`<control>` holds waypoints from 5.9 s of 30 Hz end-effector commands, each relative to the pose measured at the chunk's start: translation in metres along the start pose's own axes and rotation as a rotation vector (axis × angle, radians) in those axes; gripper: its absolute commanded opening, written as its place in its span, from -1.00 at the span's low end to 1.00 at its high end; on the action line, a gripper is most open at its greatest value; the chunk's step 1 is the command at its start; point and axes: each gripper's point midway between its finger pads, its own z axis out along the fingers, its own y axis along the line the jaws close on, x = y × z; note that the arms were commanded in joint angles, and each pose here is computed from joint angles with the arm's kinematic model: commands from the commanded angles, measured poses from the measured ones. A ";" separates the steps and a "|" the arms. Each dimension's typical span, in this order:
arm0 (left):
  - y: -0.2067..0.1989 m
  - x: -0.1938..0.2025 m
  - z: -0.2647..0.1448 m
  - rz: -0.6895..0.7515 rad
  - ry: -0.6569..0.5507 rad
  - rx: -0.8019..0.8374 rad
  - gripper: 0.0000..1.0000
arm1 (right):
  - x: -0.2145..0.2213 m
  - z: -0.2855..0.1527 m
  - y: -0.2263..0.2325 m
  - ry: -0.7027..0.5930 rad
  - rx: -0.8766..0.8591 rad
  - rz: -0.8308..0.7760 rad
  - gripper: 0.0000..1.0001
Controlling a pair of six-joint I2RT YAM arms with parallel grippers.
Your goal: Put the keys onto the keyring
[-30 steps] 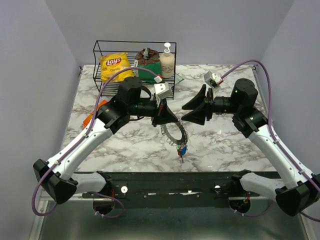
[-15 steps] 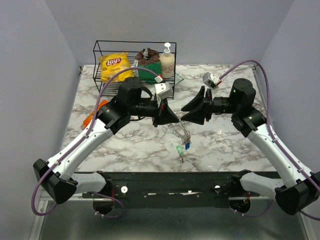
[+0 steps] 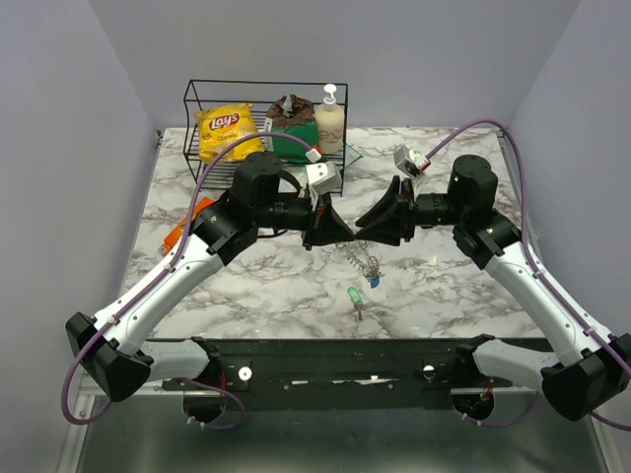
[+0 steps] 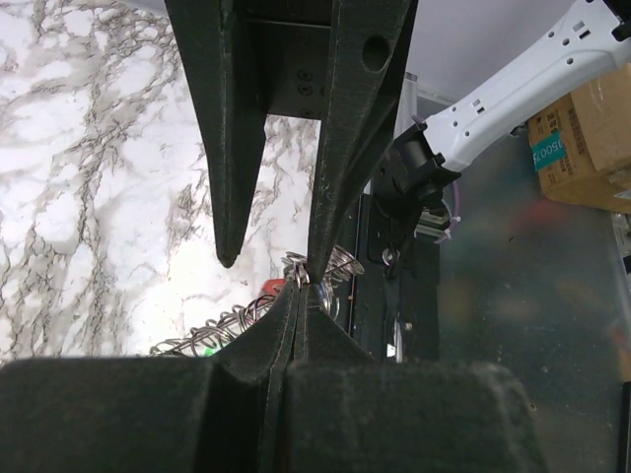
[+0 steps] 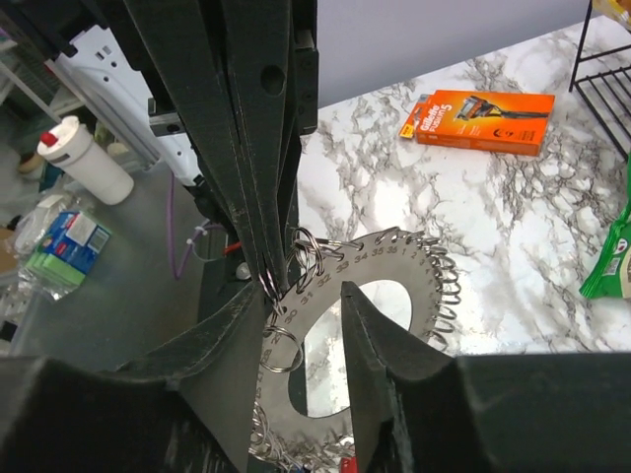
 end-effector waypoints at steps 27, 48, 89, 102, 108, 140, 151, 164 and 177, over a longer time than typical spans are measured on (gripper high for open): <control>-0.009 -0.017 -0.001 0.050 -0.071 0.006 -0.87 | 0.008 -0.006 0.021 0.010 -0.061 -0.048 -0.99; -0.005 -0.035 -0.022 0.118 -0.156 -0.113 0.18 | -0.008 -0.006 0.027 -0.022 -0.070 -0.064 -0.99; -0.036 -0.048 -0.027 0.170 -0.180 0.150 -0.45 | -0.039 -0.016 0.062 -0.127 -0.155 -0.162 -0.99; -0.022 -0.041 -0.025 0.147 -0.163 0.074 -0.78 | -0.041 -0.016 0.060 -0.133 -0.141 -0.161 -0.99; -0.018 -0.036 -0.027 0.144 -0.153 0.039 -0.80 | -0.043 -0.015 0.059 -0.138 -0.133 -0.161 -0.99; -0.040 -0.023 -0.020 0.092 -0.135 0.088 -0.88 | -0.043 -0.013 0.048 -0.146 -0.095 -0.143 -0.99; -0.052 -0.032 -0.026 0.106 -0.167 0.120 -0.87 | -0.041 -0.013 0.049 -0.144 -0.098 -0.140 -0.99; -0.047 -0.041 -0.022 0.120 -0.182 0.109 -0.83 | -0.040 -0.013 0.050 -0.141 -0.102 -0.138 -0.99; -0.048 -0.042 -0.017 0.117 -0.171 0.145 -0.51 | -0.042 -0.013 0.049 -0.140 -0.101 -0.139 -0.99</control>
